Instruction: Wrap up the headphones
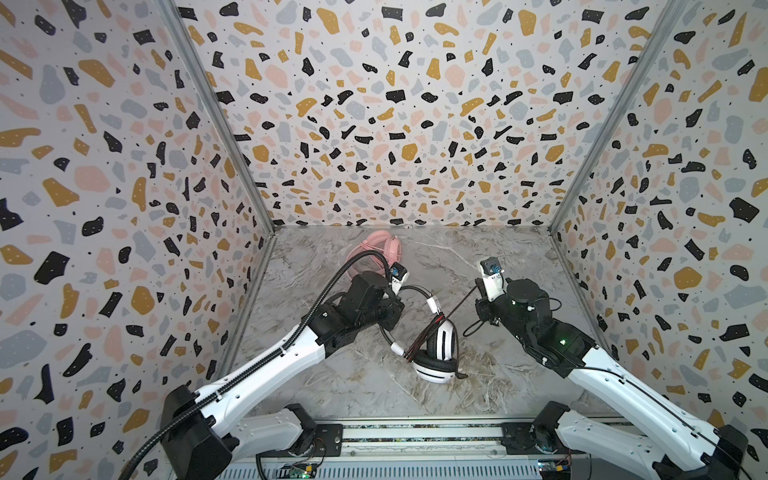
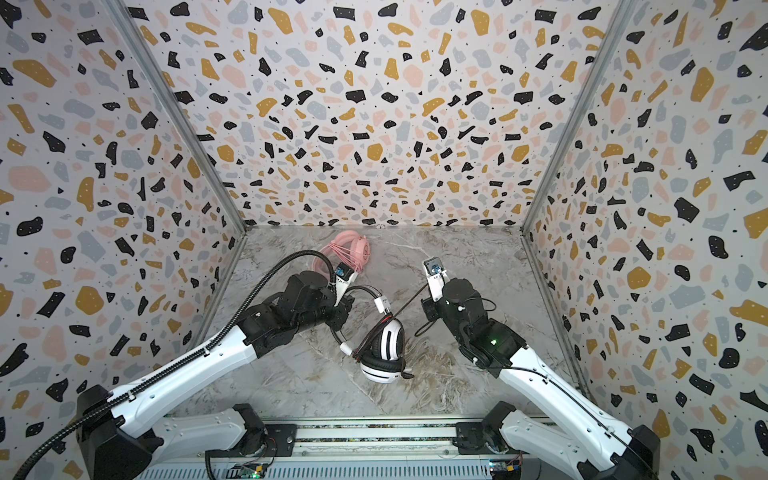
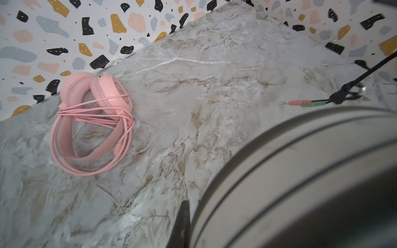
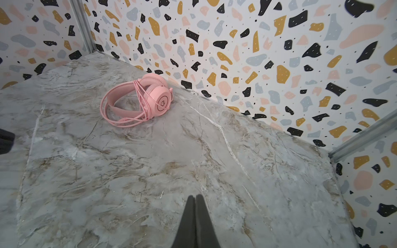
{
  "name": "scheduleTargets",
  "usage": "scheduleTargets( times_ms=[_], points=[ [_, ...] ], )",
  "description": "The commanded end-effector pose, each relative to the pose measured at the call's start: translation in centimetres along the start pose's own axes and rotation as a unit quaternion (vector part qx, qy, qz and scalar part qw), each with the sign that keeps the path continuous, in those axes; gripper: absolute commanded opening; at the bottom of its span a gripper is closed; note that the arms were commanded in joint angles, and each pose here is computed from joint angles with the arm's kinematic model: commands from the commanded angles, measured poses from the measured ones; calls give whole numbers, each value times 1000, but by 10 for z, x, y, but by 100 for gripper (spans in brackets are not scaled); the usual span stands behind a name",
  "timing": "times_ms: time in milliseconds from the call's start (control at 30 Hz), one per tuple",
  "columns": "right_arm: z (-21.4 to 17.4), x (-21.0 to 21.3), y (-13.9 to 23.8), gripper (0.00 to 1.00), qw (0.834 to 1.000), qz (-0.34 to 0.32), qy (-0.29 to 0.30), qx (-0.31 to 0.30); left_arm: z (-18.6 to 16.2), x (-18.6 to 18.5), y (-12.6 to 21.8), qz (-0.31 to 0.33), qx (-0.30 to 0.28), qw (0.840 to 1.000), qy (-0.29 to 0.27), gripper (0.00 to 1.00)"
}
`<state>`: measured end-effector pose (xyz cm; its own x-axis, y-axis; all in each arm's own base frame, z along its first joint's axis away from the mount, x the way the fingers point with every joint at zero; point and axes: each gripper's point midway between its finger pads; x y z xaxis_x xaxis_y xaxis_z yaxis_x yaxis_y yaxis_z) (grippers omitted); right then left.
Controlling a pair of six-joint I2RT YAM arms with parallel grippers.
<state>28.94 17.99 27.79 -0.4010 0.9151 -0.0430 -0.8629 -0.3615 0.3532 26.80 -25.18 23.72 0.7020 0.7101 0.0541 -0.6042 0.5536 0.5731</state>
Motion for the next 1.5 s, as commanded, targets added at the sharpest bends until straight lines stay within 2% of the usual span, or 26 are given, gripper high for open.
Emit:
scheduleTargets(
  times_ms=[0, 167, 333, 567, 767, 1033, 1167, 1267, 1367, 1467],
  points=[
    [-3, 10, -10, 1, 999, 36, -33, -1, 35, -24, 17, -74, -74, 994, 22, 0],
    [-33, 28, -23, 2, 996, 82, -43, 16, 62, -24, 35, -79, -123, 988, 43, 0],
    [-44, 54, -19, 10, 983, 173, -67, -7, 87, -34, 52, -122, -165, 976, 71, 0],
    [-67, 71, -34, 15, 967, 230, -104, 17, 118, -48, 79, -176, -209, 957, 93, 0],
    [-75, 98, -40, 17, 944, 307, -121, 25, 143, -53, 101, -203, -235, 945, 99, 0],
    [-91, 102, -37, 22, 937, 319, -136, 36, 185, -36, 132, -195, -278, 933, 119, 0],
    [-97, 104, -34, 27, 933, 328, -139, 44, 202, -25, 136, -194, -284, 928, 143, 0],
    [-101, 107, -32, 33, 929, 337, -142, 44, 214, -21, 139, -213, -294, 916, 167, 0],
    [-101, 111, -31, 34, 924, 351, -145, 47, 222, -16, 137, -228, -300, 907, 186, 0],
    [-103, 115, -28, 35, 917, 367, -152, 44, 228, -7, 137, -224, -305, 905, 194, 0]
  ],
)
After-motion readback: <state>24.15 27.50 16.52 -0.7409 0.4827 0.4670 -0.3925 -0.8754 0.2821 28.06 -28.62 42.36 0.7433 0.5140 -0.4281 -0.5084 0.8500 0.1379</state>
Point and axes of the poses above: each gripper's point midway between its finger pads, its own y axis back along the fingers, its own x axis along the line the jaws close on, z = x × y, and after that the axes turned 6 degrees about -y, right-handed
